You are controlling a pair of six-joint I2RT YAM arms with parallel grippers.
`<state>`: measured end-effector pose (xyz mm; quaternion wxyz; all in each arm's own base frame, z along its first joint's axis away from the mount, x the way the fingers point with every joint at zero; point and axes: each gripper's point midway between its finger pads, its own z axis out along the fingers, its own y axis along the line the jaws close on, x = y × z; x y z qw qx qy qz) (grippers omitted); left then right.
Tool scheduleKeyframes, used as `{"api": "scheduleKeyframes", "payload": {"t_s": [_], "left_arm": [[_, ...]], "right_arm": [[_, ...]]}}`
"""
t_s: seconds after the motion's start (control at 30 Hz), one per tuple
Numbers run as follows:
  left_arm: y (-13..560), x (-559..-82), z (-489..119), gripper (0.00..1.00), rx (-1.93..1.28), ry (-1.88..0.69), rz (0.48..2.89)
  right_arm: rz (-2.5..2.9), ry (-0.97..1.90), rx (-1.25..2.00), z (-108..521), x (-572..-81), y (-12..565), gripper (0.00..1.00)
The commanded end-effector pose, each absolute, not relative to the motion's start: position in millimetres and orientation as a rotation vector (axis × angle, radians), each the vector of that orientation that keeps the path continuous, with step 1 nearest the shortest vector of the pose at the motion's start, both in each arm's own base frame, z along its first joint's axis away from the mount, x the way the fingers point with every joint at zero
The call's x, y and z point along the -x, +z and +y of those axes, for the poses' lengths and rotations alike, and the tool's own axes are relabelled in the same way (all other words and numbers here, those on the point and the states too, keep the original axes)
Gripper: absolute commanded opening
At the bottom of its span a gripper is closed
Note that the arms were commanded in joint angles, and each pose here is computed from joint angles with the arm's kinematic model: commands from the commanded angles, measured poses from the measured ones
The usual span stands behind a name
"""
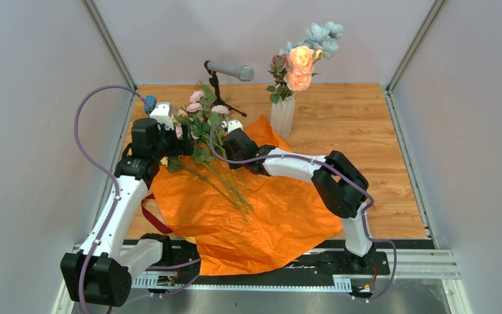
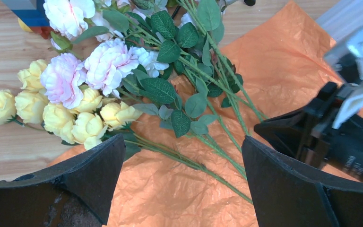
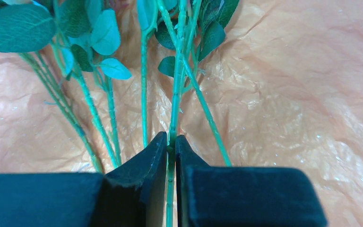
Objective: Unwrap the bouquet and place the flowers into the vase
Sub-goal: Pick up the fake flower from the wrapping paper.
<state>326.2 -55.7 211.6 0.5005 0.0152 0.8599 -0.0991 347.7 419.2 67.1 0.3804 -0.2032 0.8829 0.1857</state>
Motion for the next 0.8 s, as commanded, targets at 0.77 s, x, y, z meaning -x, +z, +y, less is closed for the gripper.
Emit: {"api": "scheduleKeyframes", "payload": {"t_s": [0.77], "left_arm": [[313.8,-295.5,-138.1,1.00,0.272,-1.180,1.558]], "right_arm": [[1.514,1.158,0.513,404.8,-252.1,280.0,0.00]]}}
